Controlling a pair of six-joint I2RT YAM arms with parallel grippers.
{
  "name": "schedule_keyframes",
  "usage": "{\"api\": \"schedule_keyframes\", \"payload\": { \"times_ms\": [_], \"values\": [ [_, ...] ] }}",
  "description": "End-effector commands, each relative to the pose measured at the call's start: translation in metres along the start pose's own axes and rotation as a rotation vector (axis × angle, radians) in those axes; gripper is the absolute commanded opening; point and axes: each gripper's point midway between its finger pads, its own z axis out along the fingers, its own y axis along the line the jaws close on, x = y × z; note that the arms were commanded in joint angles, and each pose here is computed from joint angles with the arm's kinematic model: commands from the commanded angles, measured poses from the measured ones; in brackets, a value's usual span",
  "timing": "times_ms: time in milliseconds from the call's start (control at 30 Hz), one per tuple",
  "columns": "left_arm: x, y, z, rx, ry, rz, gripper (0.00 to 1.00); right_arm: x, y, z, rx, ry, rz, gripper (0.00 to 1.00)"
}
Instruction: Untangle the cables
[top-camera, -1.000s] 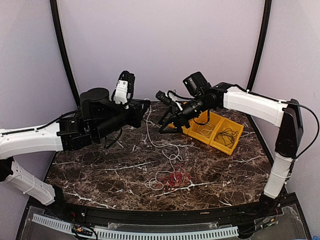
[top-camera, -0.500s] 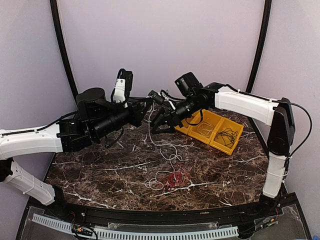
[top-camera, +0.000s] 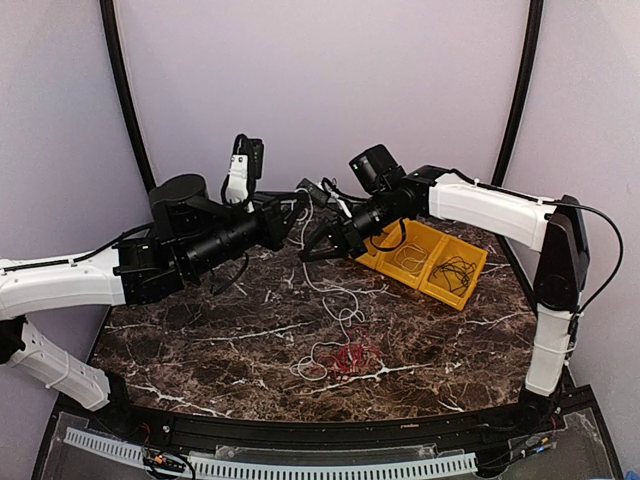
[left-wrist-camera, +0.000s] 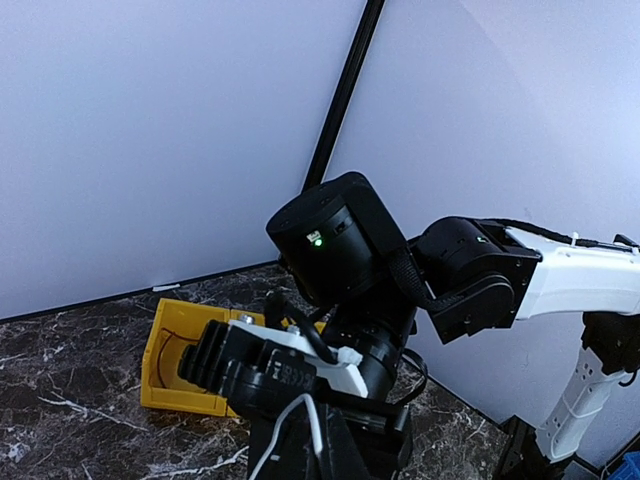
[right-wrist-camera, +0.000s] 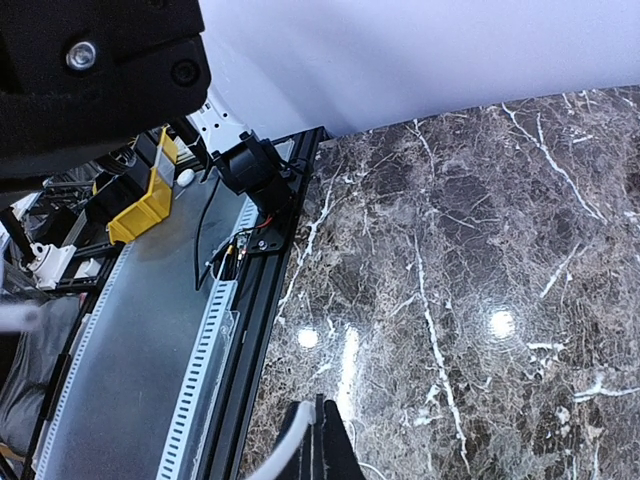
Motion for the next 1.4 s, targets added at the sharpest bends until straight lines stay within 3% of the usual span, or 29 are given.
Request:
{"api": "schedule_keyframes", "payload": {
  "times_ms": [0, 133, 267, 533, 700, 1033, 1367],
  "values": [
    [-0.013, 0.001, -0.011, 0.002, -0.035, -0.005, 0.01, 0.003, -0.001, -0.001, -0.013, -0.002, -0.010, 0.00],
    [0.001, 0.015, -0.018, -0.052, -0.002, 0.019, 0.43, 0.009, -0.020, -0.025, 0.081, -0.004, 0.006, 0.00],
    [0.023, 0.034, -0.029, -0.122, 0.044, 0.028, 0.59, 0.014, -0.049, -0.071, 0.225, -0.032, 0.034, 0.00],
    [0.052, 0.051, -0.046, -0.171, 0.110, 0.012, 0.62, 0.035, -0.108, -0.174, 0.565, -0.077, 0.064, 0.00],
    [0.051, 0.054, -0.050, -0.182, 0.109, 0.015, 0.62, 0.049, -0.132, -0.219, 0.666, -0.122, 0.088, 0.00],
    [0.056, 0.053, -0.049, -0.172, 0.123, 0.002, 0.61, 0.071, -0.174, -0.241, 0.721, -0.167, 0.117, 0.00],
    [0.058, 0.056, -0.052, -0.182, 0.124, 0.003, 0.61, 0.127, -0.225, -0.253, 0.903, -0.014, 0.136, 0.00]
  ]
}}
